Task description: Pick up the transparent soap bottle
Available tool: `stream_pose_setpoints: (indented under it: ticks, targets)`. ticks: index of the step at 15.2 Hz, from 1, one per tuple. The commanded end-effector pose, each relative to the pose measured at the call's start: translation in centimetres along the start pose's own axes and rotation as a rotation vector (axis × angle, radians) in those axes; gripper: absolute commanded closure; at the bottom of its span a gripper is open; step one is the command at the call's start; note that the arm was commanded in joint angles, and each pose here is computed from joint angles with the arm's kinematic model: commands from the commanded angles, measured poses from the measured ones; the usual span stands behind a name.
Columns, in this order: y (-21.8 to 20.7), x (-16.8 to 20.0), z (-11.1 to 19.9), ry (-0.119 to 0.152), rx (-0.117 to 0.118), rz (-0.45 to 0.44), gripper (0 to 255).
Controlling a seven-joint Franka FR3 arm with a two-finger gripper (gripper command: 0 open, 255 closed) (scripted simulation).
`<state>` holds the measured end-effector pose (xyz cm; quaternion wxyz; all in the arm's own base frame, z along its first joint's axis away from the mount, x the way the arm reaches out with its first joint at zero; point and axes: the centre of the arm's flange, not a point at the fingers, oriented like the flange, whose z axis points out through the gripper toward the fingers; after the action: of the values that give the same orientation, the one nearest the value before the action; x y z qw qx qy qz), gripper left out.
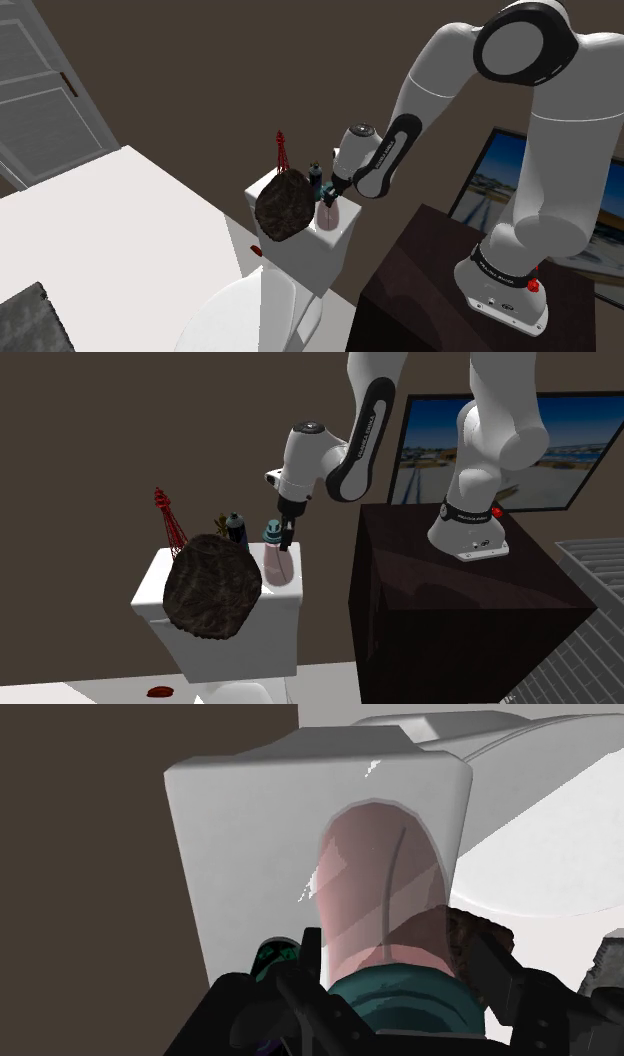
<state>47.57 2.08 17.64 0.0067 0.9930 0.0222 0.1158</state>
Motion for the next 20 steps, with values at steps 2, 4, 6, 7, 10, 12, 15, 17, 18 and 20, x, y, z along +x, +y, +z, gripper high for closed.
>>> stream_pose_setpoints:
  ticks: [2,4,6,7,10,12,15,17,18,20]
  targets:
    - [0.0,-0.1,0.1,-0.001,0.0,0.001,255]
    - [0.0,-0.1,0.1,-0.001,0.0,0.001,255]
    - [0.0,-0.1,0.1,-0.001,0.0,0.001,255]
    - [0.0,-0.1,0.1,-0.001,0.0,0.001,255]
    - [0.0,0.1,-0.4,-0.001,0.0,0.0,255]
    - [0.0,0.4,-1.4,-0.001,0.0,0.001,255]
    - [0.1,0.7,-3.0,-0.001,0.0,0.001,255]
    - [0.1,1.0,-4.0,-0.001,0.0,0.001,255]
    - [0.1,1.1,-4.5,-0.001,0.0,0.001,255]
    - [0.1,1.3,-5.6,-0.001,0.0,0.001,255]
